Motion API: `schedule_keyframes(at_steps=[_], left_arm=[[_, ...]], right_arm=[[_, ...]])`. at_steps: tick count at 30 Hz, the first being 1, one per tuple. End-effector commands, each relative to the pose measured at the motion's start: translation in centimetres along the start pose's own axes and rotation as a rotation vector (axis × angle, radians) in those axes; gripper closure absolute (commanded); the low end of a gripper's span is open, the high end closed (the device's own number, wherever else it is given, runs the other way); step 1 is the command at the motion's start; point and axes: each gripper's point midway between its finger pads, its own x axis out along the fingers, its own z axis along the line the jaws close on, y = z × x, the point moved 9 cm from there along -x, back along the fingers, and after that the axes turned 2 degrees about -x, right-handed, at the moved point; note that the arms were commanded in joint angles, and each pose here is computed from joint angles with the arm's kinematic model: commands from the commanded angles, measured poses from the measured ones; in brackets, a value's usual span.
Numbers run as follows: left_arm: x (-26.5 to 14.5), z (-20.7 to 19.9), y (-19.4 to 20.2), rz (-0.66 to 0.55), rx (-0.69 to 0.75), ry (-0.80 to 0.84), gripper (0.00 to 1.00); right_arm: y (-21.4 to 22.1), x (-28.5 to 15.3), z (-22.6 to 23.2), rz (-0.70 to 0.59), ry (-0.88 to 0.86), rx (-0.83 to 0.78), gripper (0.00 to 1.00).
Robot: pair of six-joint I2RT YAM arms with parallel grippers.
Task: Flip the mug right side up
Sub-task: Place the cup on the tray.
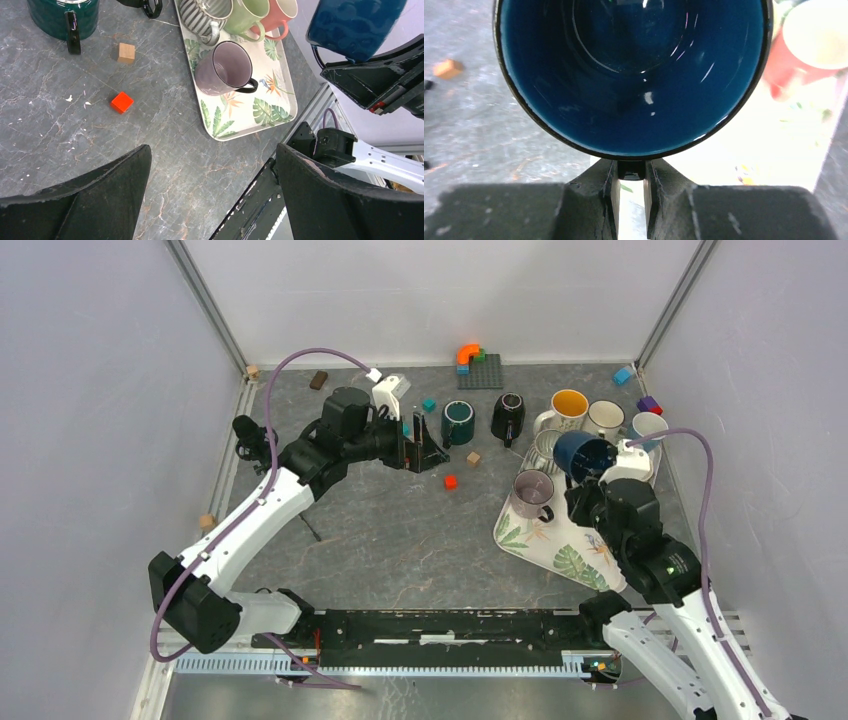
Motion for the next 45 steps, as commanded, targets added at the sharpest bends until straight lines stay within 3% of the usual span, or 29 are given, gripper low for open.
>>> schedule_keyframes(at_steps=[1, 18, 27, 45], left_arm=[[-0.4, -0.4, -0.1, -0.01, 0.068, 0.035, 0.0], [-0.3, -0.2, 0.4, 0.001, 0.068, 0.05, 0.0], [-0.4, -0.3, 0.6, -0.001, 0.069, 0.061, 0.0], [0.0, -0.1, 1.1, 0.021, 0.057, 0.083, 0.0]], right_arm=[[-1.3, -1.4, -1.4, -0.064, 0.156, 0.01, 1.0], [6.0, 2.7, -2.9, 0.278, 0.283, -0.086, 1.0], [8.1, 4.0, -4.0, 0.379, 0.316, -0.122, 1.0], [7.7, 6.3, -6.1, 0.472, 0.241, -0.131, 1.0]])
